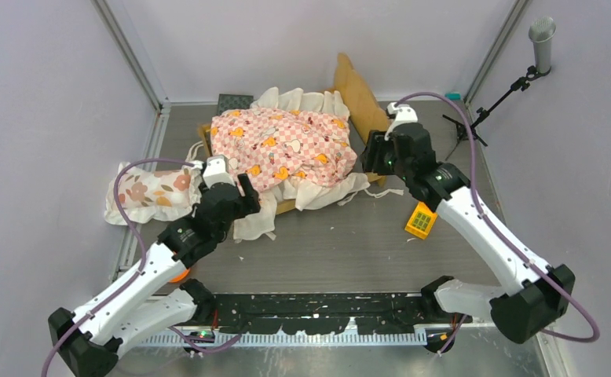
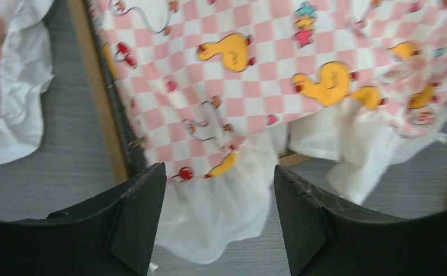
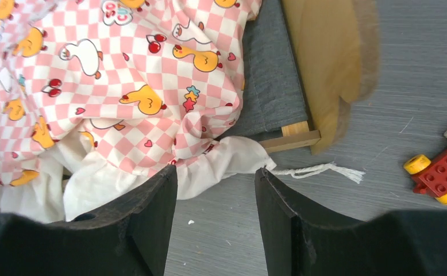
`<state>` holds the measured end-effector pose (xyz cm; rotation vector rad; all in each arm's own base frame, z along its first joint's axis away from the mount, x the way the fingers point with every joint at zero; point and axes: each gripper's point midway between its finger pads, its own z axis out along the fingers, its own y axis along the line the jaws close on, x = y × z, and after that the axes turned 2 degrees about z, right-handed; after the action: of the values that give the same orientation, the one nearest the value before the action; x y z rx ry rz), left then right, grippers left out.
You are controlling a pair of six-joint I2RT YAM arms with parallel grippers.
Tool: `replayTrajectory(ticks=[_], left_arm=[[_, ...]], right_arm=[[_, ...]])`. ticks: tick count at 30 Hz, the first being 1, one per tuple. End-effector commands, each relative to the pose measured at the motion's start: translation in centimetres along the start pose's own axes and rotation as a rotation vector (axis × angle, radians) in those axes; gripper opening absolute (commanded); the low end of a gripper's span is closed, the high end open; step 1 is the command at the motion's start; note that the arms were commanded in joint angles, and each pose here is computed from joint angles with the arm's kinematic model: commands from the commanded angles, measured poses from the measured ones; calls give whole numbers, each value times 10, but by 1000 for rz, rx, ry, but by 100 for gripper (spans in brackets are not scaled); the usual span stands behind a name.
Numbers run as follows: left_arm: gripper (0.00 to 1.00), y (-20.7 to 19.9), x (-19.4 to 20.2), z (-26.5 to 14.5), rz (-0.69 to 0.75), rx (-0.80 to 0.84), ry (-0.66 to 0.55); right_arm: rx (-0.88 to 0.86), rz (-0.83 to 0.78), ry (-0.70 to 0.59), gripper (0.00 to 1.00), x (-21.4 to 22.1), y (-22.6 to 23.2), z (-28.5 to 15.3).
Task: Set up the pet bed
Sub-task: Tie the ropes to the bed frame, then adjust the mattress on the bed frame.
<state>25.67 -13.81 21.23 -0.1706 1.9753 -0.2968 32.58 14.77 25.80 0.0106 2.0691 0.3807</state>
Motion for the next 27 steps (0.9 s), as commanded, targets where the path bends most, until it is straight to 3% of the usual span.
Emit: replayTrajectory(ticks=[1,5,15,27], left_arm=[[73,43,34,-3,68,-140,162],[75,52,53,5,65,-180,213],[75,93,37,2,-13,-341,123],[80,75,48,38,-87,-190,181]], right_arm=[[33,-52,91,57,11,4,21],[32,-84,169,57,26,10,41],[55,-86,168,56,28,7,47],[20,-103,229,58,33,17,62]])
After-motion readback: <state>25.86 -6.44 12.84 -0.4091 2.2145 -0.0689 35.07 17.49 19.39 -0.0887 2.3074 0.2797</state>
